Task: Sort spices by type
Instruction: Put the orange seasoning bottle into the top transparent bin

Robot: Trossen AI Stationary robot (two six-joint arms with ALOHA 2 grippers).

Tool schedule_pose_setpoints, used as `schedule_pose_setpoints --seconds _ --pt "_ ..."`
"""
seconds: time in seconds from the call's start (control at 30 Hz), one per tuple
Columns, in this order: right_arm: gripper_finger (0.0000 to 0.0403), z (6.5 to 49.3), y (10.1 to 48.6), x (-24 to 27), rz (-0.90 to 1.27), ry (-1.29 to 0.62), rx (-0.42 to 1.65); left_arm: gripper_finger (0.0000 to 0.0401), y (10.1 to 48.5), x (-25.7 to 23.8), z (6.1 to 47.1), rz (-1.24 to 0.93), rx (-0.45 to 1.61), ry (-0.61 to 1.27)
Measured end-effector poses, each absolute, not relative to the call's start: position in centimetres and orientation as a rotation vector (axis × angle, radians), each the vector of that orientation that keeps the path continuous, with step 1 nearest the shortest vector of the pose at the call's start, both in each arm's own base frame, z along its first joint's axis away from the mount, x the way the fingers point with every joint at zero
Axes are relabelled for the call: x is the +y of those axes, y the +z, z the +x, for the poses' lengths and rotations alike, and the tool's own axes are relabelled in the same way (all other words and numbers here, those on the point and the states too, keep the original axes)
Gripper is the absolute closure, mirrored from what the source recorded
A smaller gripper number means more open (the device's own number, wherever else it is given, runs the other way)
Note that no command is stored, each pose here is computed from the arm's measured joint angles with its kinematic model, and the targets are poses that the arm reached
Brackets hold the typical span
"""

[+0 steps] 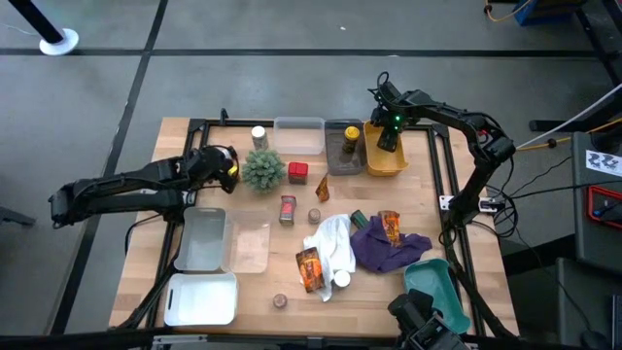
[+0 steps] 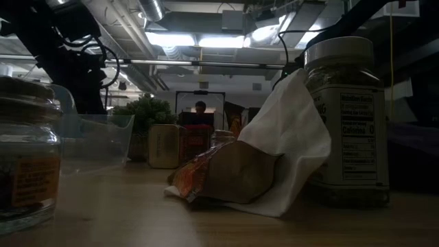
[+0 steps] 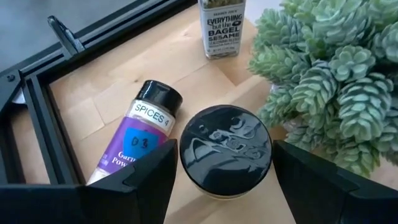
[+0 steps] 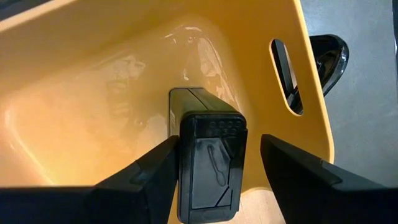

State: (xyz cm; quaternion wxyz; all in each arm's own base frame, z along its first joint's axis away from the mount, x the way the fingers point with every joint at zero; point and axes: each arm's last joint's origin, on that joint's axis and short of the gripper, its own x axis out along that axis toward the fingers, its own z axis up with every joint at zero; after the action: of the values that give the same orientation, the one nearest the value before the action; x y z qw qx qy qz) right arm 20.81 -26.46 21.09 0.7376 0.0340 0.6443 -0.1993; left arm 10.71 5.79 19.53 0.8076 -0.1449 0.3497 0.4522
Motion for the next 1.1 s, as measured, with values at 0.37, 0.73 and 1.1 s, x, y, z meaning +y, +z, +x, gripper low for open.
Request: schedule_pose_setpoints --seconds 0.37,0.73,1.1 --pt "0.0178 20.8 21.1 -26.5 0.074 -0.438 1.414 0.0201 18.9 6.0 11.5 -0.323 0.811 0.934" --pt "0.0178 20.8 21.1 -26.5 0.075 -0.438 1.415 0.0231 19.1 6.1 11.7 -0.304 0.805 0.921" --pt "0.0178 20.8 21.1 -26.5 0.075 -0.438 1.415 0.0234 20.6 6.2 12.1 -0.291 0.767 0.91"
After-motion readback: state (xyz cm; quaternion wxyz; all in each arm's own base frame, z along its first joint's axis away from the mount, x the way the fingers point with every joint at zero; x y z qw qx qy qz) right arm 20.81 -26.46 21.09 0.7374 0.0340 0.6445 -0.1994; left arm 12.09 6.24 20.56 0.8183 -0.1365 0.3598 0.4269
